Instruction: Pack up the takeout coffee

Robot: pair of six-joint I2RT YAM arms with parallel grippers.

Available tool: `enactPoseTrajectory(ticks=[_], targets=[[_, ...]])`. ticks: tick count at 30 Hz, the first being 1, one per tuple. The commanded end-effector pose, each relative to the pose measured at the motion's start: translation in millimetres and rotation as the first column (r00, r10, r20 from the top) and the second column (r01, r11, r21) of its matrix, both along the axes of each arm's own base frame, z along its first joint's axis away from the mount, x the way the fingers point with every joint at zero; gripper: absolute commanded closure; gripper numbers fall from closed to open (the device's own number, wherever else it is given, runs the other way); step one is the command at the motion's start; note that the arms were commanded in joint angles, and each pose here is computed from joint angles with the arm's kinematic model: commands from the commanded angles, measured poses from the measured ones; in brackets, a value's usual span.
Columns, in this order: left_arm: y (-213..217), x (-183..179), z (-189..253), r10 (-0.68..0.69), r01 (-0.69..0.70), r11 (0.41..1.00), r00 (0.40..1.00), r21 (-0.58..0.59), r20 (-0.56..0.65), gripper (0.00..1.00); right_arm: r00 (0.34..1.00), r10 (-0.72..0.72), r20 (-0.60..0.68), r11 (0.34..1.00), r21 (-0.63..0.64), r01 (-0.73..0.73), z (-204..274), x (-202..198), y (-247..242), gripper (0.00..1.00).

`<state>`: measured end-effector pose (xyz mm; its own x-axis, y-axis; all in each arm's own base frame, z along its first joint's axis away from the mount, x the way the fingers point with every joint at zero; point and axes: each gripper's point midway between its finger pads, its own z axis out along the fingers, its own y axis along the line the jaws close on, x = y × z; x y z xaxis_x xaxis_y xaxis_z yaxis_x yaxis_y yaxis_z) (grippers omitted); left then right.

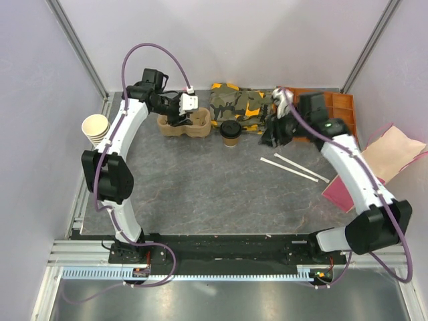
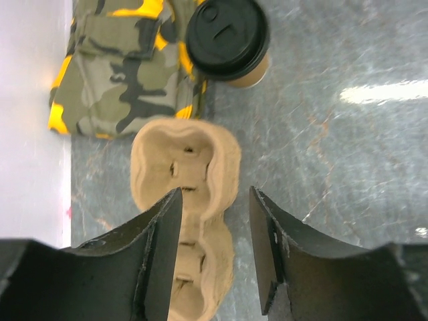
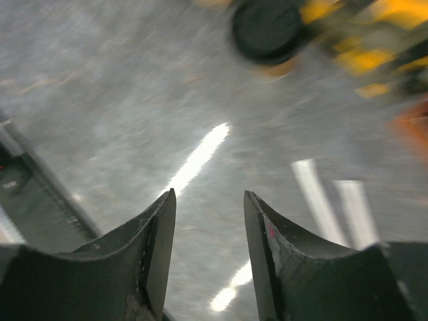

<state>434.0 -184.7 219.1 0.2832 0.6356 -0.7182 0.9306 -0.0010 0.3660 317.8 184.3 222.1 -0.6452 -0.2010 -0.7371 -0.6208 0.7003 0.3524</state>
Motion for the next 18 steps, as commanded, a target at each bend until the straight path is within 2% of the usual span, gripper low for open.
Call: enactPoseTrajectory(ticks=[1,3,5,8,12,18], targets=[[-13.6,-33.2,27.5,-0.076,0.078,0.995,0.997,-0.054,0.028,0.46,0.958,-0.014,0.286,0.957,-0.273,0.096,96.9,-10.6,-91.8,0.44],[-15.8,-43.5,23.8,-0.079,0.078,0.994,0.997,-0.073,-0.009,0.46,0.954,-0.033,0.296,0.922,-0.359,0.144,108.8,-27.7,-123.9,0.37],[-18.2,-52.1,27.9,-0.082,0.080,0.992,0.996,-0.096,-0.017,0.46,0.933,-0.073,0.353,0.860,-0.451,0.238,126.0,-37.0,-163.8,0.36],[-19.6,-48.3,33.9,-0.035,0.030,0.992,0.999,-0.125,-0.034,0.45,0.936,-0.123,0.331,0.810,-0.511,0.287,122.0,-62.9,-190.5,0.34],[-9.6,-19.8,21.8,0.041,-0.041,0.998,0.999,-0.043,-0.016,0.43,0.945,-0.157,0.288,0.845,-0.456,0.280,106.5,-77.7,-180.3,0.33],[8.3,17.0,-7.6,0.009,-0.021,0.987,0.997,0.158,0.073,0.50,0.976,-0.194,0.101,0.898,-0.382,0.218,61.8,-77.0,-163.8,0.30]])
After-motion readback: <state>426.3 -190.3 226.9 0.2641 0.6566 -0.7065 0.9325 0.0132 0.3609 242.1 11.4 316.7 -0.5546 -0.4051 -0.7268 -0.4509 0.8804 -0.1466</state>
